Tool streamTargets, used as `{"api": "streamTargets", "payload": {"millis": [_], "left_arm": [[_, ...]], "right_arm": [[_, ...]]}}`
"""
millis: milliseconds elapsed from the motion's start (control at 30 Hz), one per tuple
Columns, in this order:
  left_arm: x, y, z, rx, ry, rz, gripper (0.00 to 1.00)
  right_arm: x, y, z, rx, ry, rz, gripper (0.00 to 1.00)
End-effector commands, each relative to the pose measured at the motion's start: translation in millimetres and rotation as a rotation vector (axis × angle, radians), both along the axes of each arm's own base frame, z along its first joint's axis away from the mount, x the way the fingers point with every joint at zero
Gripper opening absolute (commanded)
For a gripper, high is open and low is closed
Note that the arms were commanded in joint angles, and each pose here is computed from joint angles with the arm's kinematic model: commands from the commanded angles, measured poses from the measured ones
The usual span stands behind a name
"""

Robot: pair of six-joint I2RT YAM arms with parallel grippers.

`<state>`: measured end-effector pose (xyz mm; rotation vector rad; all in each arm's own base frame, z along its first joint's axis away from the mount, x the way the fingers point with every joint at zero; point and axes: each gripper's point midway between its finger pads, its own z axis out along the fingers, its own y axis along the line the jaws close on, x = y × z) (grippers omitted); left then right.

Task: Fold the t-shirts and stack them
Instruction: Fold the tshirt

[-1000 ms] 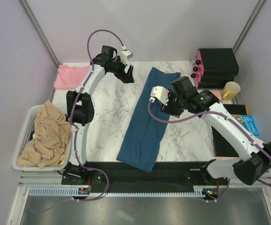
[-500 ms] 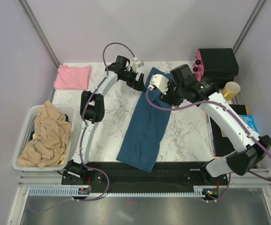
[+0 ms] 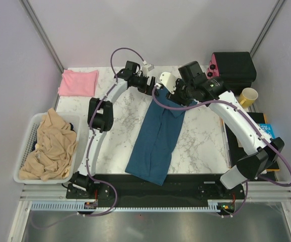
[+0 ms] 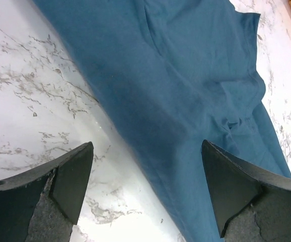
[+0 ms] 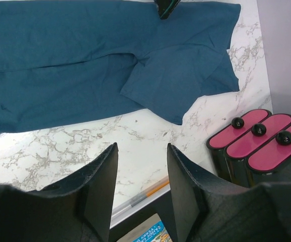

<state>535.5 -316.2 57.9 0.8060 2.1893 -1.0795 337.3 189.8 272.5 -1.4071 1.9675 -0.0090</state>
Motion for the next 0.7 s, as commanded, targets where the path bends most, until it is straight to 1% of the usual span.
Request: {"api": "streamTargets", "payload": {"millis": [0,67,133,167,200,267,300,367,400,433,500,533,567,667], "left_arm": [[4,-16,8,-0.052,0.002,0.007,0.95],[5,-16,8,-0.061,0.003,0.008,0.95],[4,-20,8,-0.065,0.009,0.007,0.92],[4,-20,8,-0.067,0.015,0.009,0.88],[2,-22,7,-0.069,0.027,0.011,0.78],[-1,-24,4,-0.072,0.046,0.012,0.64],[-1,-24,3,-0.072,0.052,0.015,0.50],[-3,-25,2,-0.069,0.057,0.015,0.38],[-3,-25,0,-0.067,0.062,0.018,0.29],[-3,-26,-1,-0.063,0.065,0.020,0.22],[-1,-24,-2,-0.058,0.065,0.032,0.11],[-1,-24,-2,-0.055,0.066,0.038,0.08],[0,-23,-3,-0.051,0.067,0.046,0.03],[5,-19,-8,-0.023,0.071,0.092,0.02]], "right_arm": [[5,6,16,0.042,-0.022,-0.007,0.51],[7,7,16,0.043,-0.023,-0.005,0.50],[8,9,14,0.043,-0.018,-0.002,0.50],[9,10,16,0.048,-0.022,-0.004,0.50],[9,11,16,0.051,-0.022,0.000,0.50],[11,12,18,0.055,-0.026,0.000,0.49],[11,13,17,0.053,-0.024,0.003,0.49],[13,13,18,0.053,-0.027,0.004,0.49],[13,14,19,0.057,-0.031,0.003,0.49],[14,15,18,0.058,-0.026,0.006,0.49],[14,16,18,0.060,-0.028,0.009,0.48],[15,16,20,0.065,-0.031,0.009,0.48],[15,17,21,0.067,-0.031,0.009,0.47],[15,19,21,0.077,-0.024,0.012,0.47]]}}
